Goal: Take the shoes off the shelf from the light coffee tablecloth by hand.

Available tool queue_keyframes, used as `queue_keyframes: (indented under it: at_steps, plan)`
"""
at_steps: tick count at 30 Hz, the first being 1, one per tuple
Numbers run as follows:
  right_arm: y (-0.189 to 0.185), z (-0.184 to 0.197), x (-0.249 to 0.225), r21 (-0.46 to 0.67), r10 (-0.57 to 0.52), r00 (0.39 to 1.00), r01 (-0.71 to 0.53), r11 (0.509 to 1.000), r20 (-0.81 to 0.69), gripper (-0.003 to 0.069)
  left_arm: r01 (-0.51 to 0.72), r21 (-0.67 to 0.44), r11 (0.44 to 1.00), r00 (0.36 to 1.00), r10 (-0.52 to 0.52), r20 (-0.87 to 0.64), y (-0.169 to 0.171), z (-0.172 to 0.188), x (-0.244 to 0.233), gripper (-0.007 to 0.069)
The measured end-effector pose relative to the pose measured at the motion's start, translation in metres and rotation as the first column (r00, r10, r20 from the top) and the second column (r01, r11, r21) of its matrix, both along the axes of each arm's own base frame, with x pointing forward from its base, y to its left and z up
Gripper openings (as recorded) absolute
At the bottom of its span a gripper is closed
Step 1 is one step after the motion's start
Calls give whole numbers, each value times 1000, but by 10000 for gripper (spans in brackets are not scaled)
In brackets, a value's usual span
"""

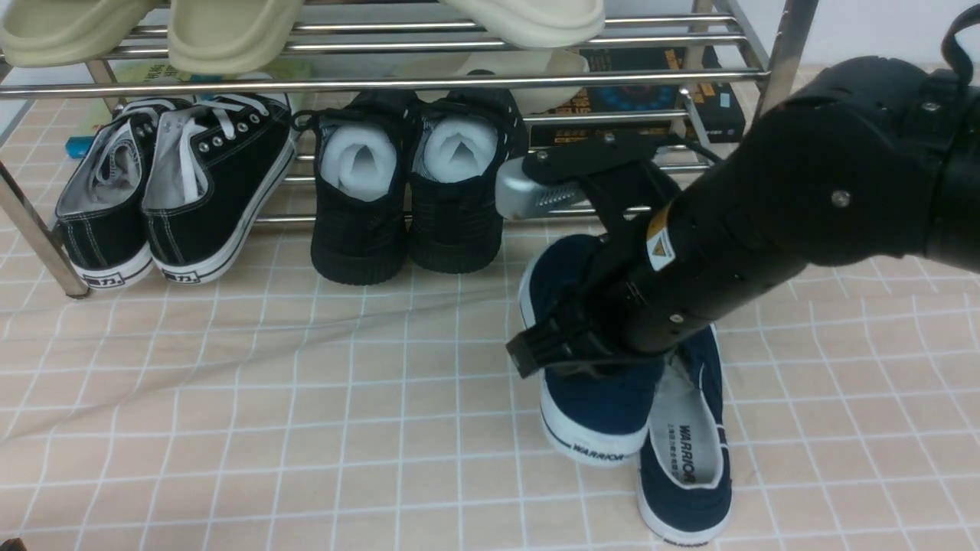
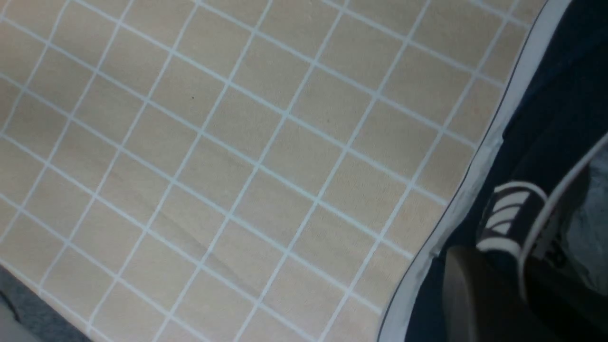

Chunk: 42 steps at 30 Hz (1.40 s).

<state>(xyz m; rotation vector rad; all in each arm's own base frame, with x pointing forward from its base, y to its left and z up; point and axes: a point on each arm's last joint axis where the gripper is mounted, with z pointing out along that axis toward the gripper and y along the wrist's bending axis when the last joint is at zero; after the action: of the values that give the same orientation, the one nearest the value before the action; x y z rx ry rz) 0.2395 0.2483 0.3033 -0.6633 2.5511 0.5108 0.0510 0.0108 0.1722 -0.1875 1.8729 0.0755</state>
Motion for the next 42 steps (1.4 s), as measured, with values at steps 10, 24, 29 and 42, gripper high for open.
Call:
queue_keyframes:
  at_steps: [10, 24, 29, 42]
  plan:
    - [2, -1, 3, -14, 58, 997, -57, 998, 51, 41, 0, 0, 1000, 1000, 0, 0, 0, 0, 0, 243]
    - [18, -48, 20, -87, 57, 998, -58, 994, -25, 41, 0, 0, 1000, 1000, 0, 0, 0, 0, 0, 243]
    - [20, -53, 21, -91, 48, 998, -51, 995, -37, 41, 0, 0, 1000, 1000, 0, 0, 0, 0, 0, 243]
    - [16, -56, 15, -129, 24, 992, -40, 991, -122, 158, 0, 0, 1000, 1000, 0, 0, 0, 0, 0, 243]
